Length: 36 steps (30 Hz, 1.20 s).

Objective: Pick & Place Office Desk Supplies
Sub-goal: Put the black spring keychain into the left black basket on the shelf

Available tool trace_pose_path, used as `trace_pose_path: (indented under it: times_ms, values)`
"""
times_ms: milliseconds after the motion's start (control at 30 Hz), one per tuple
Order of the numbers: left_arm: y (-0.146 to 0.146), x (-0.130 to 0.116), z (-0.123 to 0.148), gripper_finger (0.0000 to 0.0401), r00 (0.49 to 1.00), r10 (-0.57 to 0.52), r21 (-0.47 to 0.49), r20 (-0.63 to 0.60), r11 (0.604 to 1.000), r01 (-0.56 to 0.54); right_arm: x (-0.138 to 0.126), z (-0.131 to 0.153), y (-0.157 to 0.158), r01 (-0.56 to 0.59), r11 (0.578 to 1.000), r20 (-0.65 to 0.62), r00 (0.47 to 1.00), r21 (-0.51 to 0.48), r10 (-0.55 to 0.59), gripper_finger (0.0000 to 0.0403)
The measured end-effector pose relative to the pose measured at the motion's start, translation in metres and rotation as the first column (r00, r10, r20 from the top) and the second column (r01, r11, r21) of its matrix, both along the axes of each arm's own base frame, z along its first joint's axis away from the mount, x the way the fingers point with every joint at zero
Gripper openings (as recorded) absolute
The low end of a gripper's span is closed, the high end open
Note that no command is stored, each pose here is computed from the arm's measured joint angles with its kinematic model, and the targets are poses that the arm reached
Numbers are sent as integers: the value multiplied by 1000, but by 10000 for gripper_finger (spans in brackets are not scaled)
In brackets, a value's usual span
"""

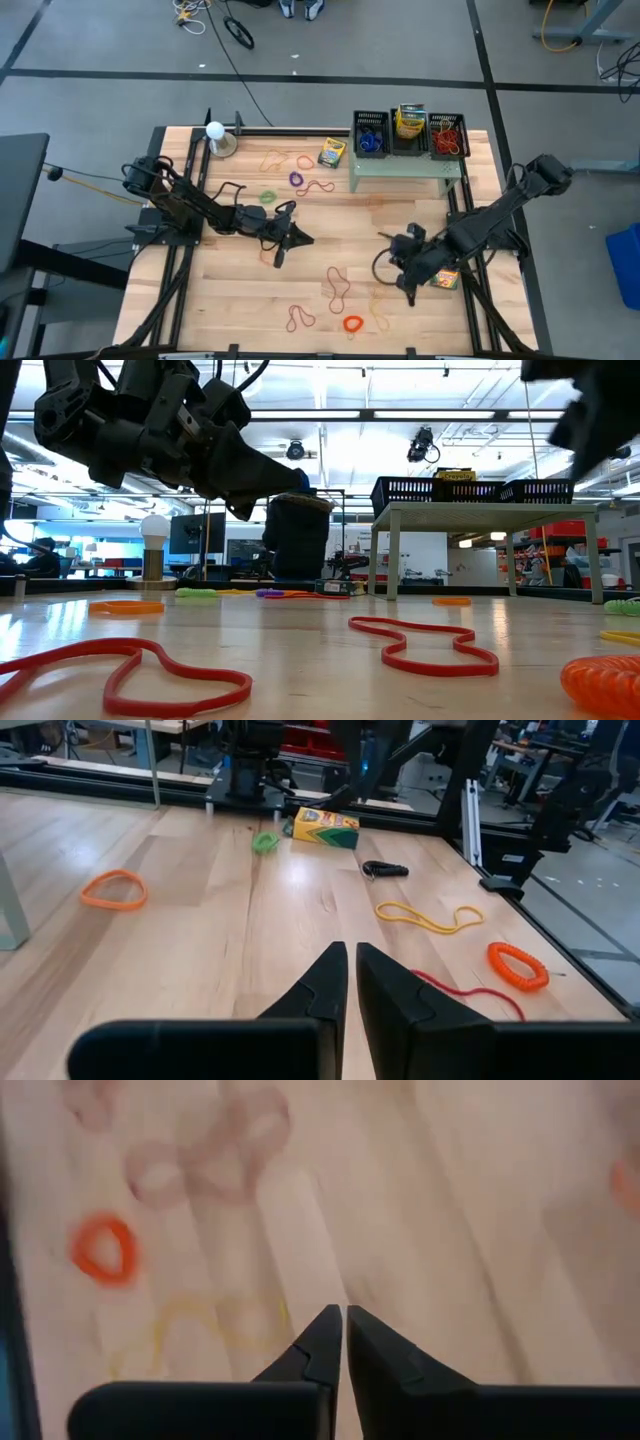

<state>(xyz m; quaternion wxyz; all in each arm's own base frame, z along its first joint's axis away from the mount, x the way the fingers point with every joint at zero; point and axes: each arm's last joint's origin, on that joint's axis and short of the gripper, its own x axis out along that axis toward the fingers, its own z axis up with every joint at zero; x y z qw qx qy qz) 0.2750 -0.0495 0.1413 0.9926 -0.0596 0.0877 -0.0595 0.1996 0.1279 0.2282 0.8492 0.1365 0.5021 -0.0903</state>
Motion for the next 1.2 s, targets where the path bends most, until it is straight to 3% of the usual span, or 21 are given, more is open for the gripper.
trace_pose_path:
  times_ms: [133, 267, 533, 867, 967, 1200]
  values:
    - [0, 0, 0, 30, 1000, -1, 1, -1, 1000, 1, 2, -7, 8, 28, 1000, -225, 974, 1, -27, 59]
    - [0, 0, 0, 30, 1000, -1, 2, -2, 1000, 1, 2, -19, 20, 32, 998, -357, 934, 62, -8, 106]
    - [0, 0, -1, 30, 1000, -1, 3, -10, 1000, 1, -4, -56, 56, -41, 994, -431, 899, 99, 80, 169]
    - [0, 0, -1, 30, 1000, 0, -3, -13, 1000, 0, -8, -84, 50, 75, 997, -493, 869, 31, -50, 155]
    - [0, 0, -1, 30, 1000, 0, -4, -14, 1000, 0, -11, -93, 47, 90, 994, -491, 870, 54, -52, 144]
    - [0, 0, -1, 30, 1000, 0, -3, -15, 1000, 0, -14, -96, 42, 112, 991, -500, 864, 68, -63, 89]
